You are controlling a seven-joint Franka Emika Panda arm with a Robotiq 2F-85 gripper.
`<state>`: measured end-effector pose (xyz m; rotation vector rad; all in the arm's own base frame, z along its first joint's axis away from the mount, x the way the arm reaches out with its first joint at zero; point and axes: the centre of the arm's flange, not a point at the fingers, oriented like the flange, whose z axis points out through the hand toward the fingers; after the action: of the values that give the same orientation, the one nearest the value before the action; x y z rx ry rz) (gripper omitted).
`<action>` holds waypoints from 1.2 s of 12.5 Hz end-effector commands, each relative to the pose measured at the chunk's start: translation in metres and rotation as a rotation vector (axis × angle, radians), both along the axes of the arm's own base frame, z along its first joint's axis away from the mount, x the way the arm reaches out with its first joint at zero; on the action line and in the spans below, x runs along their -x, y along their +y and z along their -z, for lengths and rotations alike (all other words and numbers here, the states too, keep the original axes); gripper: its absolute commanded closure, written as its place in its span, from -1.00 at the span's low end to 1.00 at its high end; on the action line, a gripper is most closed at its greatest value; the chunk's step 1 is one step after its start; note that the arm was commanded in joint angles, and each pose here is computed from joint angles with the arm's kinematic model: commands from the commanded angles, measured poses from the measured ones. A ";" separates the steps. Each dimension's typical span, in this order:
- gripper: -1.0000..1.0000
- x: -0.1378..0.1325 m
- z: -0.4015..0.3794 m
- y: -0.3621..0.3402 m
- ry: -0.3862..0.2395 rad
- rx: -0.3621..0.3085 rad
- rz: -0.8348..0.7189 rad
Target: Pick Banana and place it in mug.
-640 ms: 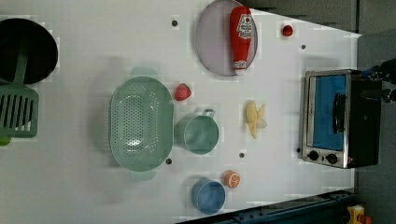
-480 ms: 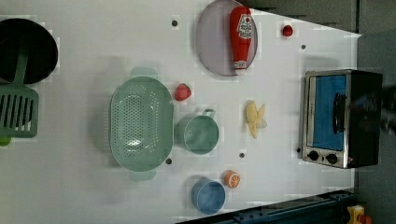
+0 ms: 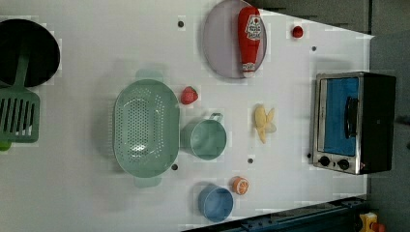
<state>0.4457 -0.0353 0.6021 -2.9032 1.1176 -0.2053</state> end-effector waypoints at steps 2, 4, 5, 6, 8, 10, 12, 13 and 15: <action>-1.00 -0.032 0.169 0.008 0.201 -0.005 -0.355; -1.00 -0.032 0.218 0.008 0.209 0.000 -0.563; -1.00 -0.031 0.242 0.008 0.219 0.000 -0.670; -1.00 -0.029 0.266 0.008 0.225 0.000 -0.773; -1.00 -0.027 0.319 0.009 0.238 -0.004 -1.004; -1.00 -0.029 0.361 0.010 0.229 0.004 -1.162; -1.00 -0.034 0.394 0.011 0.196 0.029 -1.182; -1.00 -0.035 0.408 0.012 0.185 0.037 -1.184; -1.00 -0.035 0.432 0.015 0.163 0.052 -1.190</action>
<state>0.4702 -0.0260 0.1504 -3.0824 -0.5791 0.1400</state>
